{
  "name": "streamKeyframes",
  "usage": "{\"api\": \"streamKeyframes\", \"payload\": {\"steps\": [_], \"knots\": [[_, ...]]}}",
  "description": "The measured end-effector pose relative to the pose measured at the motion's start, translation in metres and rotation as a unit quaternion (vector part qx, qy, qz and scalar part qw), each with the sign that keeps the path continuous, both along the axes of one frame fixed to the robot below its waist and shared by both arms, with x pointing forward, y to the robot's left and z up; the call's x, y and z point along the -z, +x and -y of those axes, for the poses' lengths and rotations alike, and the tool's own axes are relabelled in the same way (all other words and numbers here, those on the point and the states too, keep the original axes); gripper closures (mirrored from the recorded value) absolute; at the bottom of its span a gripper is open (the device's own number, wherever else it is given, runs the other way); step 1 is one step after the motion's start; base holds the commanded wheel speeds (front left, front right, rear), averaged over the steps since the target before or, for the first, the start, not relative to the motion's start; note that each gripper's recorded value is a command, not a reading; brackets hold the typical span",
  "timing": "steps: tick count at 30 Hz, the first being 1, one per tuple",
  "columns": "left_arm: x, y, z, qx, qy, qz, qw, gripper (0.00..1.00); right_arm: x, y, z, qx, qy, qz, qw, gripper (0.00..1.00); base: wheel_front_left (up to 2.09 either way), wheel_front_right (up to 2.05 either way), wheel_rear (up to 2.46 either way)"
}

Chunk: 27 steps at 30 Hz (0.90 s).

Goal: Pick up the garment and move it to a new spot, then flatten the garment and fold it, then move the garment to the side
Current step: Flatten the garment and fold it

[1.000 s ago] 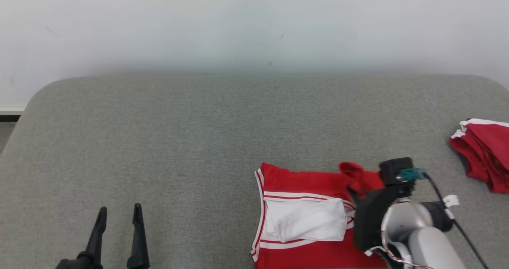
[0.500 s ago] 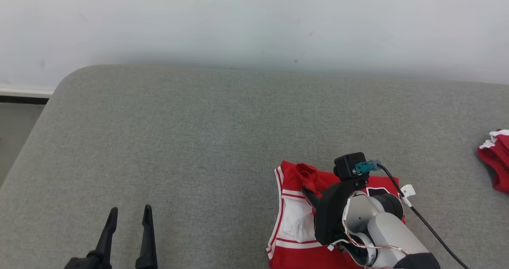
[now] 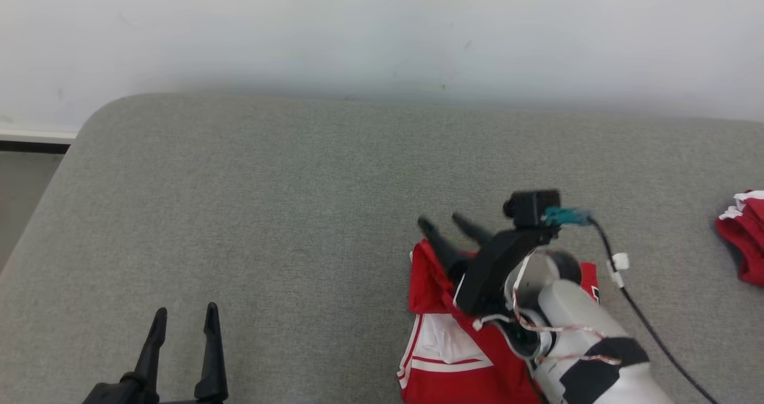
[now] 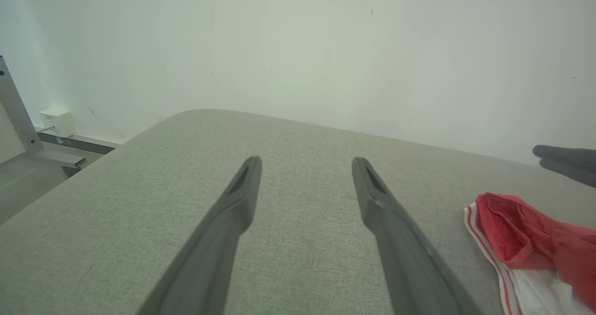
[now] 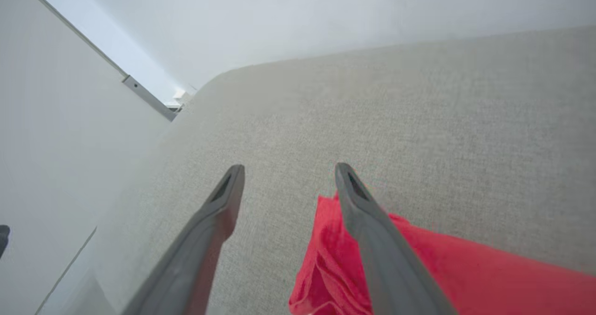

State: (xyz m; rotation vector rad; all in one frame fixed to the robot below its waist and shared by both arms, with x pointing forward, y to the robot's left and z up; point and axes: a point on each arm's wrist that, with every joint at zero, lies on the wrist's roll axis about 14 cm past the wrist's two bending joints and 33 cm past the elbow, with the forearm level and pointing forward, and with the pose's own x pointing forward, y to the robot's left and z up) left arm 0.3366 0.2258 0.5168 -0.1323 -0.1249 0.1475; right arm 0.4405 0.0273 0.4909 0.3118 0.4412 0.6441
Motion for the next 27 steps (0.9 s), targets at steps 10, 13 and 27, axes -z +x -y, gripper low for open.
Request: {"api": "streamKeyframes", "payload": {"steps": [10,13,27], "knots": [[-0.004,0.011,0.013,0.021,0.0,0.007,1.0,0.0,-0.028,0.037,0.098,0.15,-0.04,0.129,0.979,0.54,0.0,0.0,0.0],[-0.003,0.013,0.016,0.026,-0.001,0.006,1.0,0.0,0.011,0.023,0.134,0.169,-0.107,0.1,0.975,1.0,0.0,0.0,0.0],[-0.006,0.018,0.014,0.028,0.0,0.011,1.0,0.0,0.072,-0.065,0.062,0.036,-0.134,0.016,0.99,1.0,0.0,0.0,0.0]]}}
